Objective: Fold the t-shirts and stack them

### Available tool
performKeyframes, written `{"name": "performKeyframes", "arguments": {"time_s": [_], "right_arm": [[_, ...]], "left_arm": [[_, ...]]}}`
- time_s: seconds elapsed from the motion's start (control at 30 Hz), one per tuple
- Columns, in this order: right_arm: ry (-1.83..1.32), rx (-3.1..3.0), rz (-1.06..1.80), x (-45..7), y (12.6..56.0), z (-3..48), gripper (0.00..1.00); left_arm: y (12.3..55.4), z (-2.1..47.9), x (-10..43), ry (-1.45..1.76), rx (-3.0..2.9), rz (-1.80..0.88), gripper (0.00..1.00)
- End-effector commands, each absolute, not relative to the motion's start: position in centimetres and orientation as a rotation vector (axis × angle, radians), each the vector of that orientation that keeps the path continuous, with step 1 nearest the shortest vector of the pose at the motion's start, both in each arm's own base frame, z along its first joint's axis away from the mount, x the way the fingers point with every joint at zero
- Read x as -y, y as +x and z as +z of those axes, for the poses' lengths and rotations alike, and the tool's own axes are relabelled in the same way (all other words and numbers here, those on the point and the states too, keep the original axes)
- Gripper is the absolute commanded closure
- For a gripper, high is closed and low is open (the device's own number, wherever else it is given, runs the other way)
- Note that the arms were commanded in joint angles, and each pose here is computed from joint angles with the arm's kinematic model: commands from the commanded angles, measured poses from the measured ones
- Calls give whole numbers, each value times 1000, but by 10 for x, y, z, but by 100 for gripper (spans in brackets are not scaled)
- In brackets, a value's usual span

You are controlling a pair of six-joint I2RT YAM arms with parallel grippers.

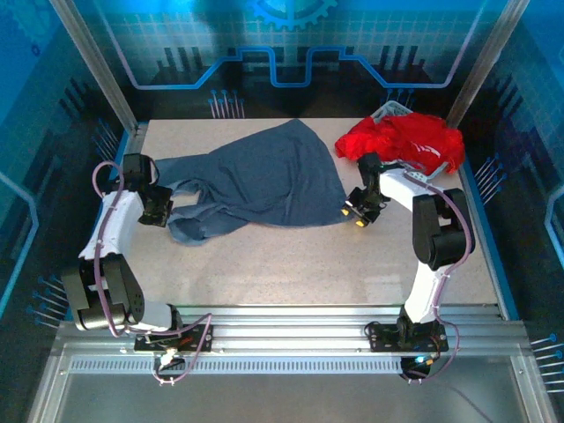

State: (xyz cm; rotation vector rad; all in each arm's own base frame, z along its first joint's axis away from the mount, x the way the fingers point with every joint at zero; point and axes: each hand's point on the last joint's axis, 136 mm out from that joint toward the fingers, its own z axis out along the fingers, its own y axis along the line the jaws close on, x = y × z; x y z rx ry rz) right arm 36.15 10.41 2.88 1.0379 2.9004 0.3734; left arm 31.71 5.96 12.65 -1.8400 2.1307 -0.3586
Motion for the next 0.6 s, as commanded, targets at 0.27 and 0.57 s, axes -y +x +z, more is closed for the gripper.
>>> {"name": "performKeyframes", "arguments": {"time_s": [0.27,0.57], "right_arm": [[982,-2950,308,-111,374,13,62],[948,-2870,316,-111,380,33,100]], "left_arm": [[312,130,-50,-1800,-2169,-379,100],[320,141,-48,-1755,-2161,-409,100]]}}
